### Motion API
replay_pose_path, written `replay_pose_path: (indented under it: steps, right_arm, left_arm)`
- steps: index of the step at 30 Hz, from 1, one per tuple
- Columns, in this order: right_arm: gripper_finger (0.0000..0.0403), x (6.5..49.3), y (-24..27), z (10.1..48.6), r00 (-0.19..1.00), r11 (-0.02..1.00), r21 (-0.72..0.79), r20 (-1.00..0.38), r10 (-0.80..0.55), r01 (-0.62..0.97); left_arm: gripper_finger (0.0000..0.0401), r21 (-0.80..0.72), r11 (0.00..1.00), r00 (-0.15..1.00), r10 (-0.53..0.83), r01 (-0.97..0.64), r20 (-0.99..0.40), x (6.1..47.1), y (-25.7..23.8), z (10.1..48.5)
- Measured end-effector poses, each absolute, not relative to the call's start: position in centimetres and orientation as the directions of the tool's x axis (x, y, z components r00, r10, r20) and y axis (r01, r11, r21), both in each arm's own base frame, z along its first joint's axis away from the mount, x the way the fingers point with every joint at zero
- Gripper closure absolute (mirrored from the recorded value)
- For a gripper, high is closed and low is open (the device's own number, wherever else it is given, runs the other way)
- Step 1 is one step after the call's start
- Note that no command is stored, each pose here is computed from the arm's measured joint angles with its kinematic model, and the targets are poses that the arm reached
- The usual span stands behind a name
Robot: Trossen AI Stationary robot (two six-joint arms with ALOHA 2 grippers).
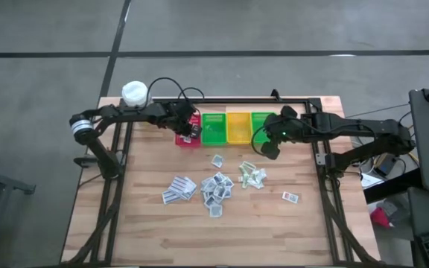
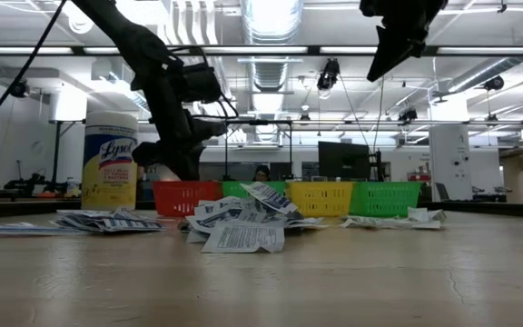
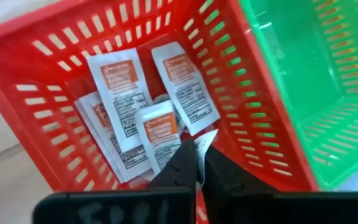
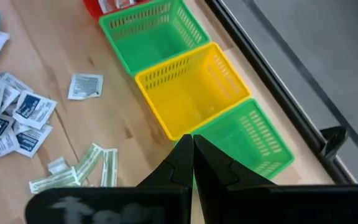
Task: Pick & Place First Aid Supplies
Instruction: Put the ointment pack into the red bin
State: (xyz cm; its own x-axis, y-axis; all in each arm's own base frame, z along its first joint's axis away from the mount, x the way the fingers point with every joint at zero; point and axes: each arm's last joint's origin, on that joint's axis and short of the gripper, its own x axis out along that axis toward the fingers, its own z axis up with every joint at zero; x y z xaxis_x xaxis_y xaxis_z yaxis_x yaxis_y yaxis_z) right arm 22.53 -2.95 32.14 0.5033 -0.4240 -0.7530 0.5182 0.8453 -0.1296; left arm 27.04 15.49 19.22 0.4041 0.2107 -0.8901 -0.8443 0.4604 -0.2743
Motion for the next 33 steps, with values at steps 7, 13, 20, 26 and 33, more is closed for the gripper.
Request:
replay_pose_path:
  steps: [7,13,20,26,33]
  right_arm:
    - [0.0394,22.2,-2.9,31.0,0.481,0.84,-0.132,-0.768,-0.422,0.526]
    - [0.0394,22.0,-2.9,30.1,0.458,0.836,-0.131,-0.786,-0.415,0.533]
    - [0.0394,21.4,-2.7,28.6,0.39,0.855,-0.132,-0.847,-0.36,0.502]
    - [0.0394,21.1,-2.4,27.6,0.38,0.881,-0.072,-0.883,-0.274,0.467]
    - [0.0394,20.8,-1.5,27.4,0.373,0.931,-0.036,-0.91,-0.181,0.364]
  left_arm:
    - [0.0321,-0.284,0.467,0.416,0.206,-0.837,-0.886,27.0,15.4,19.5]
    - [0.0258,-0.297,0.46,0.425,0.204,-0.837,-0.882,27.0,15.6,19.9]
    - [0.0239,-0.313,0.504,0.499,0.288,-0.805,-0.817,26.6,15.9,23.6]
    - [0.0238,-0.27,0.511,0.508,0.412,-0.816,-0.756,25.3,15.7,26.3]
    - [0.0238,-0.288,0.576,0.591,0.45,-0.765,-0.67,23.7,14.4,29.5]
